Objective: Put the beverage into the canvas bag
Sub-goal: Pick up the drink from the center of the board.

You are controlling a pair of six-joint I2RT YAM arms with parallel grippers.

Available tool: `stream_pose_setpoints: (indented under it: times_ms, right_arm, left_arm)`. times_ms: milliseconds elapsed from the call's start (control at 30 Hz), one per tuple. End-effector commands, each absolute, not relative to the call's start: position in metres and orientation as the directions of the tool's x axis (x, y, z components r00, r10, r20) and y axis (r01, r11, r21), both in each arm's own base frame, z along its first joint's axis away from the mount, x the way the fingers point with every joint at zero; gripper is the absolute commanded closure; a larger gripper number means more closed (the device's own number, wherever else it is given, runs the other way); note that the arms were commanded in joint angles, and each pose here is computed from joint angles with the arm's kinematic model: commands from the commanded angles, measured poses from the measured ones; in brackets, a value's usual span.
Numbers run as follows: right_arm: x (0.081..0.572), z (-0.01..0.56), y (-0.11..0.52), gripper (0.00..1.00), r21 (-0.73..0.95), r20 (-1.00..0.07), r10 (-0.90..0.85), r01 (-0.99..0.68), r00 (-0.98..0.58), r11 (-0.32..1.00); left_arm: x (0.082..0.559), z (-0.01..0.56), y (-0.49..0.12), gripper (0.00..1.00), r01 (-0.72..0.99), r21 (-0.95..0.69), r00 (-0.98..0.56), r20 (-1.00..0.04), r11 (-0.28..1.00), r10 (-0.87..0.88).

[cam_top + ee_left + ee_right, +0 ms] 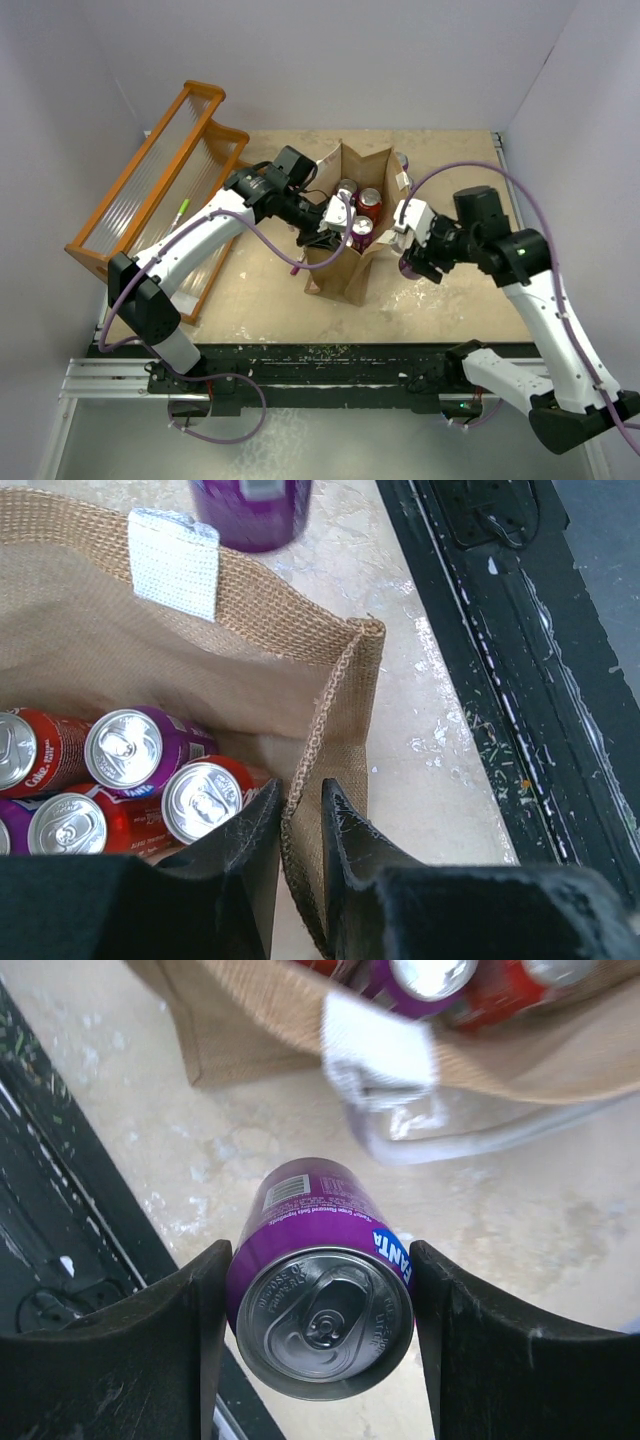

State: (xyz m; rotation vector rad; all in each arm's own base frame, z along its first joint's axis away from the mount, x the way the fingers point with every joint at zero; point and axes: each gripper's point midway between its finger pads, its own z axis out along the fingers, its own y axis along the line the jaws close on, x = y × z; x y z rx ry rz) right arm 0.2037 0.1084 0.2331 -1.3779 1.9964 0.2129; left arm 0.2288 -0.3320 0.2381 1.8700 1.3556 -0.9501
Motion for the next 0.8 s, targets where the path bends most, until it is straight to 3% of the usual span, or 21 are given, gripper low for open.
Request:
stream_pose_setpoints:
  times_ms: [0, 300, 533, 767]
  right_arm:
    - [0.207, 0.310, 0.110, 1.00, -0.290, -0.711, -0.680, -0.806, -0.179, 0.516]
    - [0.260, 0.409, 0.159, 1.00, -0.261, -0.854, -0.514, -0.794, -0.075, 0.549]
    - [0.301, 0.383, 0.214, 1.00, -0.115, -0.886, -0.440, -0.848, -0.148, 0.517]
    - [0.317, 0.330, 0.249, 1.00, -0.027, -0.850, -0.483, -0.898, -0.210, 0.438]
  left_arm:
    - [0.211, 0.244, -0.331, 0.78, 0.926, 0.117, 0.289, -0.832, -0.359, 0.474]
    - [0.177, 0.227, -0.330, 0.88, 0.892, 0.087, 0.318, -0.818, -0.443, 0.479]
    - [0.168, 0.220, -0.328, 0.92, 0.884, 0.070, 0.318, -0.816, -0.463, 0.483]
    - [0.161, 0.207, -0.328, 0.92, 0.878, 0.028, 0.295, -0.818, -0.478, 0.493]
